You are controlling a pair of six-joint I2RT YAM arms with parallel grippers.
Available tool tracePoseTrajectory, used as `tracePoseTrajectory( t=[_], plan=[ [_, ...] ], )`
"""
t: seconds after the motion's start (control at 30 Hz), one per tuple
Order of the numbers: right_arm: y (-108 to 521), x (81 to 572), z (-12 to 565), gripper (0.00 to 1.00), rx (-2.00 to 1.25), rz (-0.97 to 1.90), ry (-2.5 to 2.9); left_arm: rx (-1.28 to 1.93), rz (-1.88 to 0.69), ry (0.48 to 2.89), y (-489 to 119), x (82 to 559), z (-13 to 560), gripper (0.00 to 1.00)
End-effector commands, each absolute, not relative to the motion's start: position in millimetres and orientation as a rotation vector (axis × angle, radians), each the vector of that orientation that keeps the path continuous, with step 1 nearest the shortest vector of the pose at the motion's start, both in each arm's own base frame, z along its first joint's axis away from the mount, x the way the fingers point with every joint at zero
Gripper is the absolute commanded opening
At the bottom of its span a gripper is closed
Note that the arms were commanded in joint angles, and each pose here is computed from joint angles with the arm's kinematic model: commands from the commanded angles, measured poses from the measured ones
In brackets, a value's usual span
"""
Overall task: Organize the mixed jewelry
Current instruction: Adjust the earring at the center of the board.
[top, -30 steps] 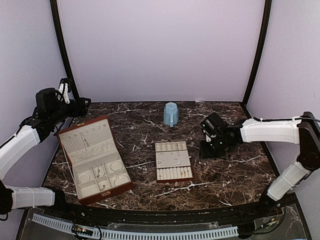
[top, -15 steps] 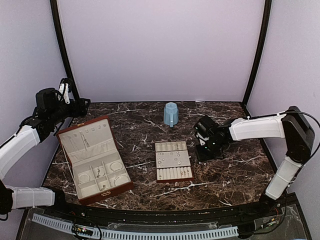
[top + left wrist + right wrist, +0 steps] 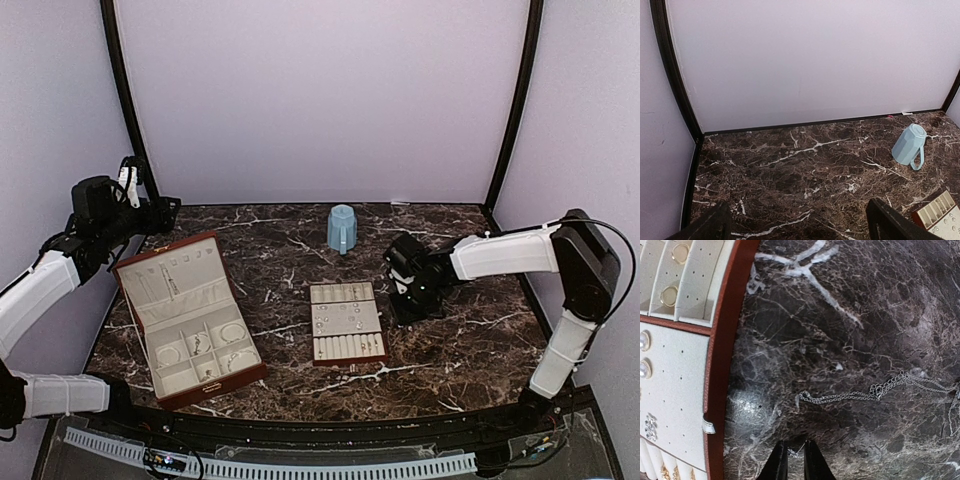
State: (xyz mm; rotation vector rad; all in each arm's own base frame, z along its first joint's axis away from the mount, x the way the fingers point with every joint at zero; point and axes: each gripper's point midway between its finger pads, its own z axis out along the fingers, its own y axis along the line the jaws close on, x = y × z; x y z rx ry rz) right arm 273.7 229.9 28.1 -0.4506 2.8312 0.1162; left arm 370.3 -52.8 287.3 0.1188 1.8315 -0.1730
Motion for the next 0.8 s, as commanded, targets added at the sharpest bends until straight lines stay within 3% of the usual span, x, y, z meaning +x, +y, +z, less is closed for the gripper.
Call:
tracePoseTrajectory(
  t=[0.0,0.4,0.77],
  plan=[
    [231,277,27,0.12,-0.467,0.098,2.828,0.121,-0.16,1.811,-51,372,295,0.96],
    [231,278,30,0.09,-0.478,0.09,2.823,0.118,-0.162,1.815,-51,372,293,0.96],
    [208,272,46,0.19,-0.282,0.015,2.818,0.119,-0.172,1.818,-52,372,292,0.96]
  ],
)
